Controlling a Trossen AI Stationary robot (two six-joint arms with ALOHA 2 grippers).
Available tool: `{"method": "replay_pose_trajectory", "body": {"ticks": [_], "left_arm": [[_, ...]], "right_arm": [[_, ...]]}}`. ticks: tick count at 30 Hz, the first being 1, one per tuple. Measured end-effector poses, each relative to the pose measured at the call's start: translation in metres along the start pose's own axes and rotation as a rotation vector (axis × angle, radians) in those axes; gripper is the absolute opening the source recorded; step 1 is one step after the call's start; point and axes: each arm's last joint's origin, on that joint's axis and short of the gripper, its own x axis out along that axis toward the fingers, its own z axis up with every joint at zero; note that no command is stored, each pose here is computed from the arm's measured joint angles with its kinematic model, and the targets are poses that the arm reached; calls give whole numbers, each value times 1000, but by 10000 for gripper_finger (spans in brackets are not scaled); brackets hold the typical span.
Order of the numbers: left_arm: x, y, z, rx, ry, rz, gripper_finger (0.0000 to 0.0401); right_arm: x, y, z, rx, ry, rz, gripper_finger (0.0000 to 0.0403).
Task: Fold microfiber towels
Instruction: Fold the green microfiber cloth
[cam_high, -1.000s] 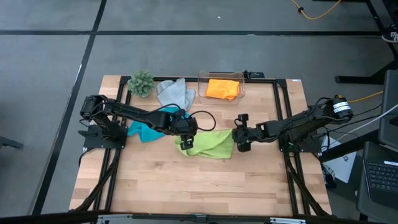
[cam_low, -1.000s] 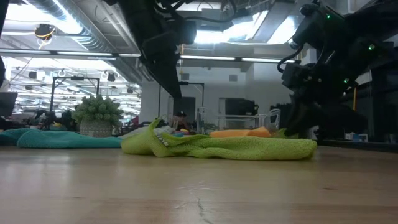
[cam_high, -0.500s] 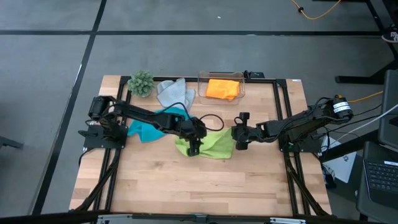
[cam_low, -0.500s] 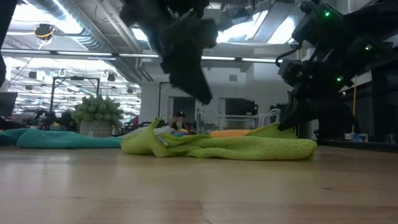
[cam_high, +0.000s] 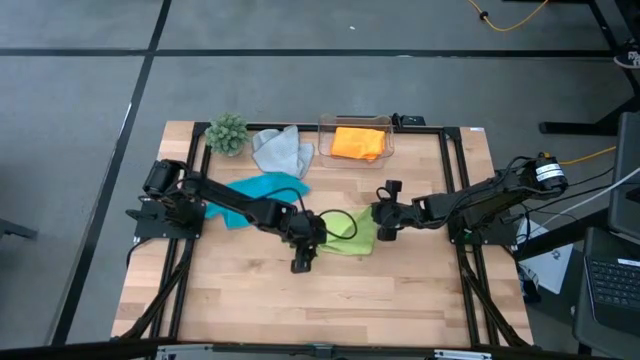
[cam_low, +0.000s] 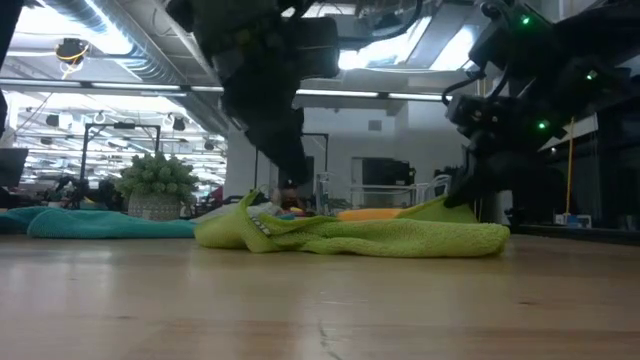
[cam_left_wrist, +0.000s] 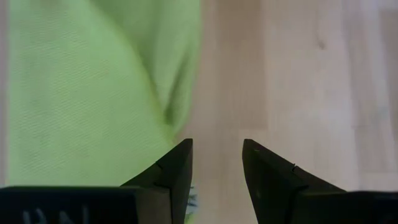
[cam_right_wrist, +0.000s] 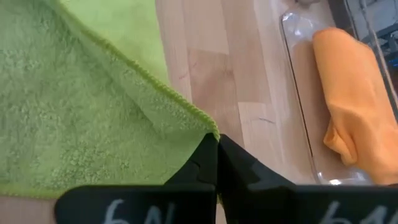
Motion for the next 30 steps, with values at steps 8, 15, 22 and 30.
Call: {"method": "replay_pose_trajectory", "body": {"ticks": [8,15,22,30], "left_arm": [[15,3,-11,-10,91,61,133],[28,3,-15,-48,106,126,133],[32,6,-18,-49,127,164,133],[37,11,-20,-47,128,246,128]], "right_arm": [[0,0,5,39,-47,-2,3],[0,0,5,43,-44,18,3],[0,0,5,41,-43,24,3],[0,0,4,38,-38,24,3]]}}
